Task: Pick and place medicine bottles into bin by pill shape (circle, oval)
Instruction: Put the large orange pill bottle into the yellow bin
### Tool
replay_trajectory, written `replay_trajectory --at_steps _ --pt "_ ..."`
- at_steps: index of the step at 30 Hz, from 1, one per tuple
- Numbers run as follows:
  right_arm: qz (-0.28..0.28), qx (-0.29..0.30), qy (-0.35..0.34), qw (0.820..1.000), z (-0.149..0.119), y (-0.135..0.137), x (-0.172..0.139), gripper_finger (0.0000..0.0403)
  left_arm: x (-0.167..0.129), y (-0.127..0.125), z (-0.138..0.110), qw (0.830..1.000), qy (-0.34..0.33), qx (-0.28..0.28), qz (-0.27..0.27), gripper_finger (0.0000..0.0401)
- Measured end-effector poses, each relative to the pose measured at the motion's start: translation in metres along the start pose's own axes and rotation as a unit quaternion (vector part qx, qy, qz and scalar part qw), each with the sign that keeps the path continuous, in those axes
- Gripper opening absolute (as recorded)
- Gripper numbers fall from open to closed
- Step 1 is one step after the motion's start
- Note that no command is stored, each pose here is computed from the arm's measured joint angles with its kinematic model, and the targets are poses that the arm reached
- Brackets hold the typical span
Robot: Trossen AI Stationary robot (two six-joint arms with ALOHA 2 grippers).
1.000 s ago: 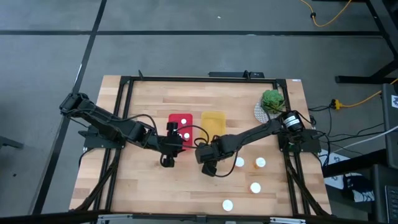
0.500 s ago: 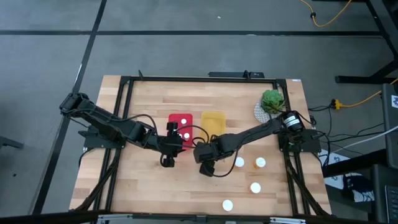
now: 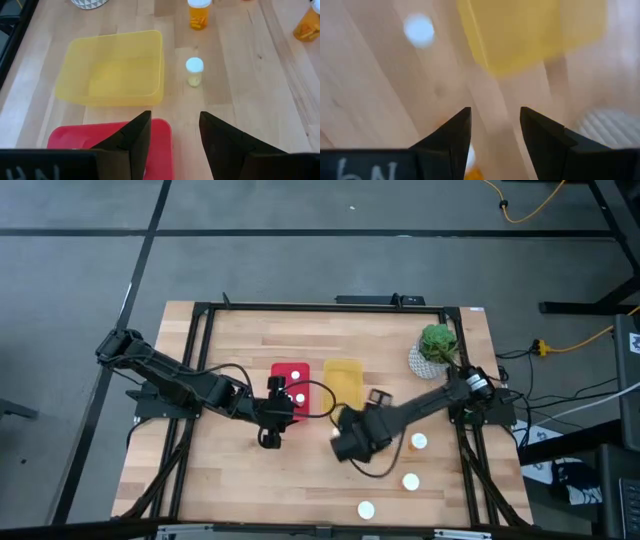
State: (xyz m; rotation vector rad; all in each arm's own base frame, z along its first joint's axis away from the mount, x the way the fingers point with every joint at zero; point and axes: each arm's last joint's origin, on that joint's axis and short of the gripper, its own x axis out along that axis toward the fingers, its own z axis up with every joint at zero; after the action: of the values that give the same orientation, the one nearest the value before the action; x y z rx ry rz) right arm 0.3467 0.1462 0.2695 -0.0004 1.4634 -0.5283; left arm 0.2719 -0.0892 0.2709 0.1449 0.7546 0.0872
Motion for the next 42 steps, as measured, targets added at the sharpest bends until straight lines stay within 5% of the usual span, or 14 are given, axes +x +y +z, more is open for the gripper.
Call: replay_trajectory --at_steps 6,25,30,35,42 --pt "0.034 -0.010 0.007 0.999 -0.043 0.032 -0.017 0.0172 0.000 0.000 0.000 1.000 -0.002 -0.001 0.000 0.0160" --pt "0.071 0.140 -0.026 0.987 -0.195 0.098 -0.059 0.0172 0.000 0.000 0.002 1.000 -0.009 -0.004 -0.001 0.0160" --pt "0.085 0.157 -0.026 0.984 -0.208 0.102 -0.062 0.0172 0.000 0.000 0.003 1.000 -0.013 -0.005 -0.002 0.0160" --pt "0.092 0.244 -0.009 0.965 -0.210 0.103 -0.062 0.0176 0.000 0.000 0.003 1.000 -0.014 -0.006 -0.002 0.0160" --pt "0.088 0.300 0.024 0.950 -0.207 0.103 -0.061 0.0222 0.000 0.000 0.003 1.000 -0.014 -0.006 -0.002 0.0160"
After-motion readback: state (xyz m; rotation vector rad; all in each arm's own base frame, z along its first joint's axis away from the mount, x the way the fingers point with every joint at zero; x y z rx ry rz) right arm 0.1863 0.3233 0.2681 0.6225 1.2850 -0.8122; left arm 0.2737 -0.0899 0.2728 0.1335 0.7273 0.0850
